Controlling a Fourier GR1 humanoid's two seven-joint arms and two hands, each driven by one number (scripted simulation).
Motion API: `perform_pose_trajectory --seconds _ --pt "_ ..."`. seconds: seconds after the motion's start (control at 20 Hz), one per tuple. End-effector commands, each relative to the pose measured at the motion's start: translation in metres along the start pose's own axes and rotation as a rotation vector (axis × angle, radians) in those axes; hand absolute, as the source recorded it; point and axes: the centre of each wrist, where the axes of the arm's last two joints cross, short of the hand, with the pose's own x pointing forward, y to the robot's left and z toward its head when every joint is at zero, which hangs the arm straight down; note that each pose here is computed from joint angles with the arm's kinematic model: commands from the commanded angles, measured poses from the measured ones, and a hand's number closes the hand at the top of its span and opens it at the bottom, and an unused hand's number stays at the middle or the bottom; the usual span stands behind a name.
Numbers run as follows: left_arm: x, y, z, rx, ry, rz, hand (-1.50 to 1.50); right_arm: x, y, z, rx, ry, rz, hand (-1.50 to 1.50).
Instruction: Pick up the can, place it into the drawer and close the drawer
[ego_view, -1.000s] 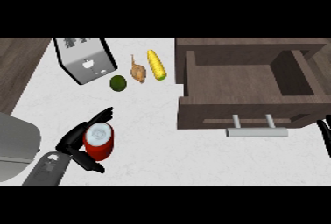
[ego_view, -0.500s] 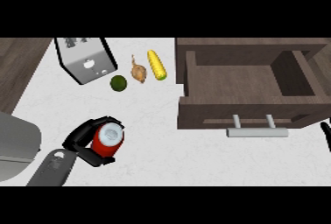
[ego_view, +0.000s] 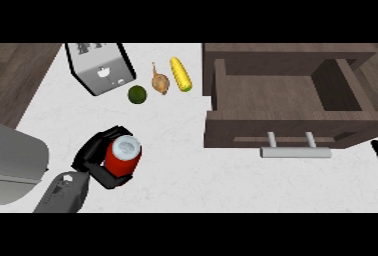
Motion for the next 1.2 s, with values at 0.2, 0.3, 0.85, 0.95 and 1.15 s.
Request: perform_pose_trajectory --seconds 0.2,0.3,0.85,0.95,1.15 --pt "0.013 0.022 0.008 0.618 -0.088 0.052 1.50 0.003 -0.005 0.017 -0.029 -0.010 -0.008 -1.50" --pt "0.032 -0.004 -0.014 0.584 -0.097 0.041 1.50 -0.008 -0.005 -0.003 -0.015 -0.007 -0.021 -1.50" --pt "0.134 -0.052 -0.077 0.464 -0.185 -0.029 1.50 0.011 -0.003 0.009 -0.010 -0.019 -0.002 -1.50" --pt "0.143 -0.075 -0.064 0.438 -0.198 -0.047 1.50 0.009 -0.011 0.013 -0.016 -0.020 0.004 -1.50" --pt "0.182 -0.086 -0.095 0.429 -0.192 -0.056 1.50 0.010 0.004 0.005 -0.008 -0.024 -0.002 -1.50"
